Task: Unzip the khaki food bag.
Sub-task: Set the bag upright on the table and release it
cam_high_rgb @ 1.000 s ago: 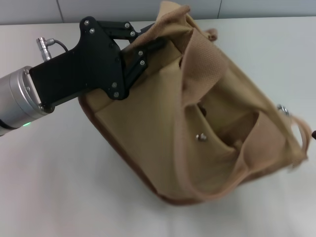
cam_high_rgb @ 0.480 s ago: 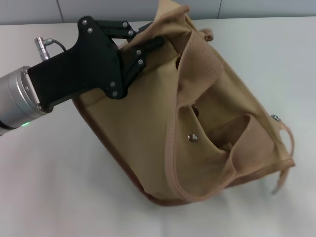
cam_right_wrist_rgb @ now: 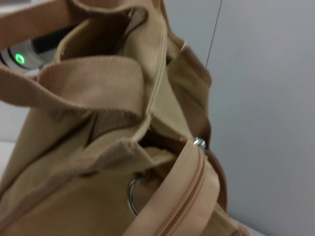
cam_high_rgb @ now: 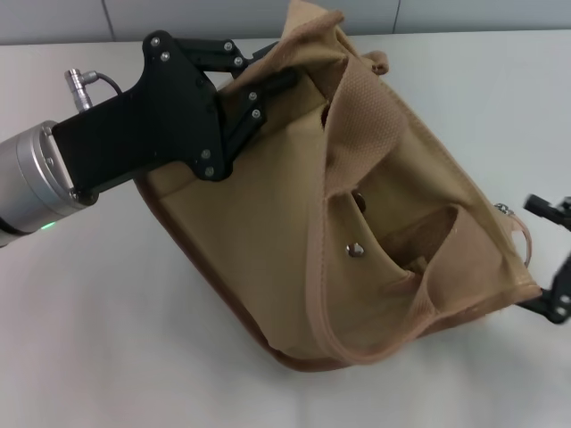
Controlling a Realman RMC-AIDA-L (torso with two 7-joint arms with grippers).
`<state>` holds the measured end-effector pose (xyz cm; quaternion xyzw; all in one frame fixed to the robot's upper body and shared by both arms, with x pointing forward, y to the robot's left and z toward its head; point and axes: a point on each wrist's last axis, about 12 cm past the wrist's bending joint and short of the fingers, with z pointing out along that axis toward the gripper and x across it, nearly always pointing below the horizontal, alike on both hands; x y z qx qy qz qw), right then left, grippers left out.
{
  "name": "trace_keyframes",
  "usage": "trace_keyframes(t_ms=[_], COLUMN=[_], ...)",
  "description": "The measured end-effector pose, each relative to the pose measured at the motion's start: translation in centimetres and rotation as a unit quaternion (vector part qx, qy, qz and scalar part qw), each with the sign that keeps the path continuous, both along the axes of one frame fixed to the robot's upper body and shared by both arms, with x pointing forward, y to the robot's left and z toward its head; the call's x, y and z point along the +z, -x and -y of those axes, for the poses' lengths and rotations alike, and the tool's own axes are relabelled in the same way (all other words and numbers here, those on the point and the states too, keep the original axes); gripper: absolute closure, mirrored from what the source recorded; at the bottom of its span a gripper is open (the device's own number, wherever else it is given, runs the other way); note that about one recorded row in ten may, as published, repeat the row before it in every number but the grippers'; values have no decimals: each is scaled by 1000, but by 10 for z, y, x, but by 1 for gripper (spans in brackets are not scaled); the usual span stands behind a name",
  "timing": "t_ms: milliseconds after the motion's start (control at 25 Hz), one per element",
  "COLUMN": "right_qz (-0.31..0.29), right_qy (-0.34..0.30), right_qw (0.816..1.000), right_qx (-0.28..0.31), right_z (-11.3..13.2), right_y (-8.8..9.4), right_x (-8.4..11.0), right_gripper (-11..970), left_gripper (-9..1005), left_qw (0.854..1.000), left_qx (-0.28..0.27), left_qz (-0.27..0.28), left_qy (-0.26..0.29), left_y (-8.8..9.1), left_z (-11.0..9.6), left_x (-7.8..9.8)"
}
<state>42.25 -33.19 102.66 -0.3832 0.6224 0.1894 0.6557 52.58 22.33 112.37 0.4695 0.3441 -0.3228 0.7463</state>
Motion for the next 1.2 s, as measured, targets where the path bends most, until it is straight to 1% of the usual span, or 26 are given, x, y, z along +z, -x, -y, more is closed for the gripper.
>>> trace_keyframes(t_ms=[40, 80, 200, 320, 360, 400, 480, 600, 680, 760, 840, 1040, 1120, 1160, 1200], right_qz=[0, 0, 6, 15, 24, 24, 30, 48, 59, 70, 74, 98, 115, 115, 119], right_qy=[7, 7, 7, 10, 27, 27, 41, 54, 54, 47, 46, 31, 6, 6, -4], right_qw=[1000, 1000, 1000, 999, 998, 998, 996, 994, 994, 995, 995, 995, 993, 993, 992], right_qx=[-2, -2, 8, 33, 59, 59, 78, 83, 73, 50, 45, 12, -20, -20, -29], right_z=[-5, -5, -12, -20, -27, -27, -32, -33, -31, -26, -24, -18, -14, -14, -13], right_y=[-10, -10, -23, -31, -33, -33, -35, -35, -34, -36, -37, -45, -52, -52, -56], right_x=[-1, -1, 3, 5, 5, 5, 4, 5, 6, 9, 10, 20, 28, 28, 32], right_gripper=[107, 108, 110, 113, 114, 142, 197, 286, 354, 423, 491, 729, 761, 778, 794], left_gripper=[900, 900, 900, 900, 900, 900, 900, 899, 899, 899, 899, 899, 899, 899, 899], left_qw=[1000, 1000, 1000, 1000, 1000, 1000, 1000, 1000, 1000, 1000, 1000, 1000, 1000, 1000, 999], left_qx=[0, 0, -1, -1, -1, -1, 0, 0, 0, 1, 2, 3, 8, 8, 10], left_qz=[0, 0, 0, 0, -1, -1, -1, 0, -1, -6, -9, -14, -24, -24, -31], left_qy=[0, 0, 0, 0, 1, 1, 1, 1, 1, 1, 2, 3, 5, 5, 6], left_y=[0, 0, 0, 0, 1, 1, 1, 1, 2, 3, 4, 5, 9, 9, 10], left_z=[0, 0, 0, 0, 0, 0, -1, -1, -1, -1, -2, -2, -3, -3, -3], left_x=[0, 0, 0, 0, 0, 0, 0, 0, -1, -3, -4, -7, -12, -12, -15])
